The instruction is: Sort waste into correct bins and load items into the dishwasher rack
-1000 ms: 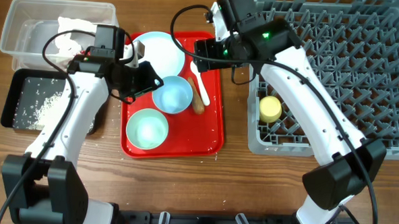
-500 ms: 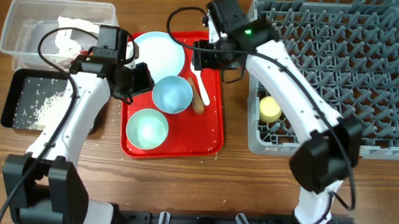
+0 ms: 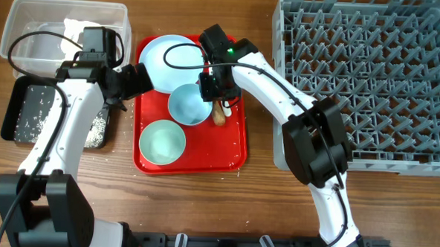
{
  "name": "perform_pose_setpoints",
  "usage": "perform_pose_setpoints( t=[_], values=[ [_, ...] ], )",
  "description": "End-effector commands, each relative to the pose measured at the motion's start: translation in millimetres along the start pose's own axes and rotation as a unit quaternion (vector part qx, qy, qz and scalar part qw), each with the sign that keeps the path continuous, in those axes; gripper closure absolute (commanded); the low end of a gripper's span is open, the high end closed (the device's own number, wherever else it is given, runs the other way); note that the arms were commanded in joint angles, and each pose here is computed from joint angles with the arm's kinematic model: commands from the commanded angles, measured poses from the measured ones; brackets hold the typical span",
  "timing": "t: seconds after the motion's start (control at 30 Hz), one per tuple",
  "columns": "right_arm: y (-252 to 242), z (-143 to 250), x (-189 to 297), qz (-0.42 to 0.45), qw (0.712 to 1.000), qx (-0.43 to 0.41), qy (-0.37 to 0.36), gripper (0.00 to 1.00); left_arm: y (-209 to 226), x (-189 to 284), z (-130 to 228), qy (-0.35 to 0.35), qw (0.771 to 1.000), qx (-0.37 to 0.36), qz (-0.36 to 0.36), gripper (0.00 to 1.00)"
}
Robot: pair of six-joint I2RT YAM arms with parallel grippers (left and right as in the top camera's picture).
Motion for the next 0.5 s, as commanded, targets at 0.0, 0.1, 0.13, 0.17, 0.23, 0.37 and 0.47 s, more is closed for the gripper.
perform_pose_setpoints(
  t=[0.0, 0.1, 0.13, 0.17, 0.23, 0.37, 0.47],
  values=[
    [4.5, -0.5, -7.3, -0.004, 1.0, -0.001, 0.004, 0.74, 12.3, 7.3, -9.5, -0.04, 0.997, 0.001, -0.061, 0.0],
    [4.5, -0.5, -7.3, -0.004, 1.0, -0.001, 0.004, 0.91, 18.4, 8.5, -13.2, -0.056, 0.994, 0.002, -0.094, 0.0],
    [4.1, -0.7, -7.3, -0.002, 1.0, -0.011, 0.003, 0.96, 18.4, 8.5, -13.2, -0.056, 0.994, 0.002, -0.093, 0.0],
    [3.9, -1.0, -7.3, -0.001, 1.0, -0.014, 0.001, 0.96, 18.4, 8.6, -13.2, -0.056, 0.994, 0.002, -0.093, 0.0],
    [4.2, -1.9, -6.7, -0.003, 1.0, -0.023, -0.001, 0.96, 18.4, 8.5, -13.2, -0.056, 0.994, 0.002, -0.093, 0.0],
    [14.2, -12.6, 54.4, -0.037, 0.997, -0.001, -0.061, 0.96, 18.4, 8.5, -13.2, -0.056, 0.994, 0.002, -0.093, 0.01],
    [2.0, -20.0, 156.7, -0.026, 0.981, -0.002, -0.192, 0.96, 18.4, 8.6, -13.2, -0.056, 0.994, 0.002, -0.093, 0.0]
  ],
)
Point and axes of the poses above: each gripper's point midway between its finger pads, its own x axis back along the fingers, its own y axis along the line the jaws close on, z = x × y, the point moved 8 cm from there along x, back along the fingers, and after that the axes turned 5 degrees about -x, right-handed, at the moved point
